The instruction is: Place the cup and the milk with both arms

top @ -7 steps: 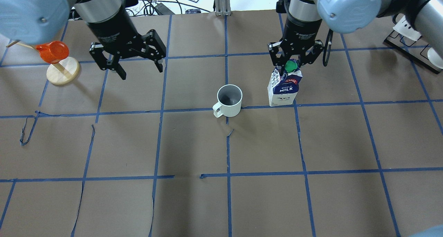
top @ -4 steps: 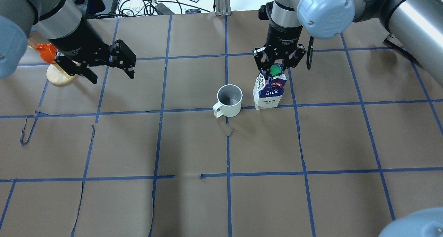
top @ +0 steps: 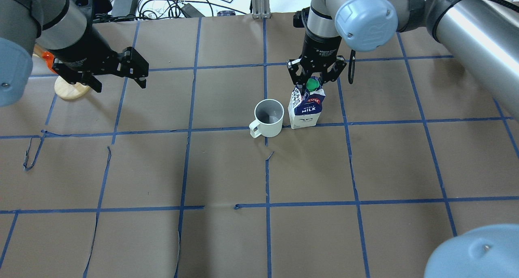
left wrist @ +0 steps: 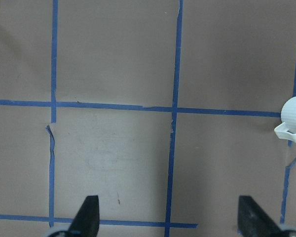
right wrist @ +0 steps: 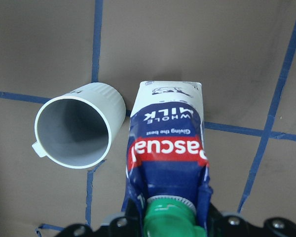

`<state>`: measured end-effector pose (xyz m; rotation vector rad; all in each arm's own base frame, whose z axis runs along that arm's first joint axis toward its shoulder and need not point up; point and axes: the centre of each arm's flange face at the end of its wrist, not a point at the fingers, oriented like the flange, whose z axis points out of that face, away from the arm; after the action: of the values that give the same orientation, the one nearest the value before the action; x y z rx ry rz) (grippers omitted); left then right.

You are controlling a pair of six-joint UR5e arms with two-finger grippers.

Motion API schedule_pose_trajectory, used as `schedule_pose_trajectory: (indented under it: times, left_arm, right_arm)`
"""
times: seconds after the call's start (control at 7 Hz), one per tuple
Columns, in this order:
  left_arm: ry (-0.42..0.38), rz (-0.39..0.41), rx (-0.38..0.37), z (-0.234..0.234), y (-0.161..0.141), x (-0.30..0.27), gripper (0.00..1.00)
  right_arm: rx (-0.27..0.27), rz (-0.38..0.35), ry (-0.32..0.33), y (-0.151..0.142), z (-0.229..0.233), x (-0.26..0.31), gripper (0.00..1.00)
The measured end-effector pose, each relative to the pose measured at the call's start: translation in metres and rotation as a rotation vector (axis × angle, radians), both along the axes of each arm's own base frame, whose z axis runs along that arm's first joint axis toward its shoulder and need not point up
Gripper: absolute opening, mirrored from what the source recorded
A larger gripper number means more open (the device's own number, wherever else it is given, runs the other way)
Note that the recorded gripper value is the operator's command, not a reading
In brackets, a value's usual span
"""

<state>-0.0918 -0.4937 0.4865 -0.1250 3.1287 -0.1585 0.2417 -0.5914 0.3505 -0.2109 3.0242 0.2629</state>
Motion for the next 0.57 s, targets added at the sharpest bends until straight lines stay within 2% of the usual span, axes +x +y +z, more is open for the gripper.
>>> schedule_pose_trajectory:
  times: [0.29, 0.57]
  left_arm:
    - [0.034, 0.023, -0.022, 0.015, -0.022, -0.006, 1.00]
    - [0.058, -0.018, -0.014, 0.013, -0.031, -0.030, 1.00]
  right_arm:
    - [0.003, -0.042, 0.006, -0.005, -0.008, 0.001, 0.19]
    - [0.003, -0.065, -0.001, -0.008, -0.011, 0.003, 0.19]
